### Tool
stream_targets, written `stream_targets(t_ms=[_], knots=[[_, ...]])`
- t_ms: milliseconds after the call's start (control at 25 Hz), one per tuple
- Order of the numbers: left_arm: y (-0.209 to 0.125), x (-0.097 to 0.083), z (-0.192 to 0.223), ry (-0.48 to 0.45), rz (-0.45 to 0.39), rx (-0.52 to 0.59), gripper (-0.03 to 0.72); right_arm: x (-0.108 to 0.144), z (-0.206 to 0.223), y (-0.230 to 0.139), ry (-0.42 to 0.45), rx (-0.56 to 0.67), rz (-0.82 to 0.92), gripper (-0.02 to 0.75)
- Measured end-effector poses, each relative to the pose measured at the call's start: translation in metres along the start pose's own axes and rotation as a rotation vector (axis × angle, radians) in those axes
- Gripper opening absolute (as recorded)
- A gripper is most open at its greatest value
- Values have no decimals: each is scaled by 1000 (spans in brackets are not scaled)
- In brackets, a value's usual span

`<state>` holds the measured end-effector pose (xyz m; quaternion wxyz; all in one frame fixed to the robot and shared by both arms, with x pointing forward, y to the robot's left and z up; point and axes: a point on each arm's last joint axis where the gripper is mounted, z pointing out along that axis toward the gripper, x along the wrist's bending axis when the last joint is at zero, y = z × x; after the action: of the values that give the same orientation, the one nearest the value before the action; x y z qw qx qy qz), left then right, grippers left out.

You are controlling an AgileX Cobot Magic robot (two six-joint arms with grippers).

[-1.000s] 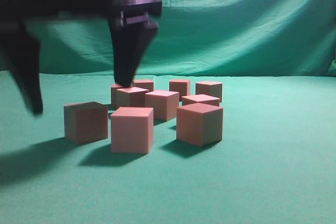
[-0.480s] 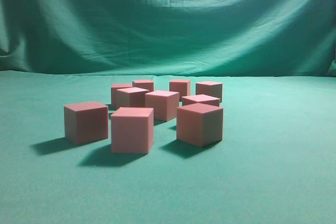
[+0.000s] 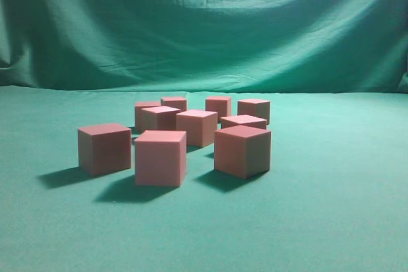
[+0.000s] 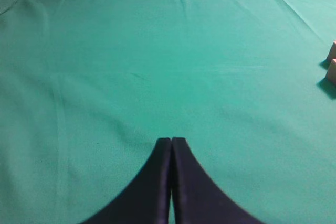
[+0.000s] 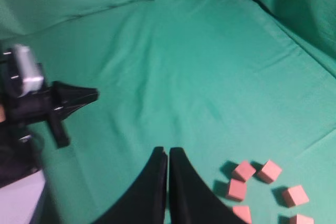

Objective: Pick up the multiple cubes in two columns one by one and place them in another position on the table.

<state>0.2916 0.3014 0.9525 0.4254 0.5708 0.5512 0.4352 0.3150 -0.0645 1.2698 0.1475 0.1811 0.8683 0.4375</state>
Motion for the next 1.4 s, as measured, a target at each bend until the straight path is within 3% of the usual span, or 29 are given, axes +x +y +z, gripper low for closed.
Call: stream_targets(t_ms=[120,360,680,880,1320,1400], knots=[[0,0,0,0,0,0,0,-5,-40,-12,27,7,19,0],[0,0,0,0,0,0,0,-20,-105,-29,74,-109,25,0],[0,0,0,0,0,0,0,-30,-135,-65,88,-144,30,0],[0,0,0,0,0,0,0,-37,-125,-114,12,-86,97,0],[0,0,0,0,0,0,0,-50,-67,-196,-265,-384,212,0],[0,0,0,0,0,0,0,-54,-51,-214,-320,-393,229,0]])
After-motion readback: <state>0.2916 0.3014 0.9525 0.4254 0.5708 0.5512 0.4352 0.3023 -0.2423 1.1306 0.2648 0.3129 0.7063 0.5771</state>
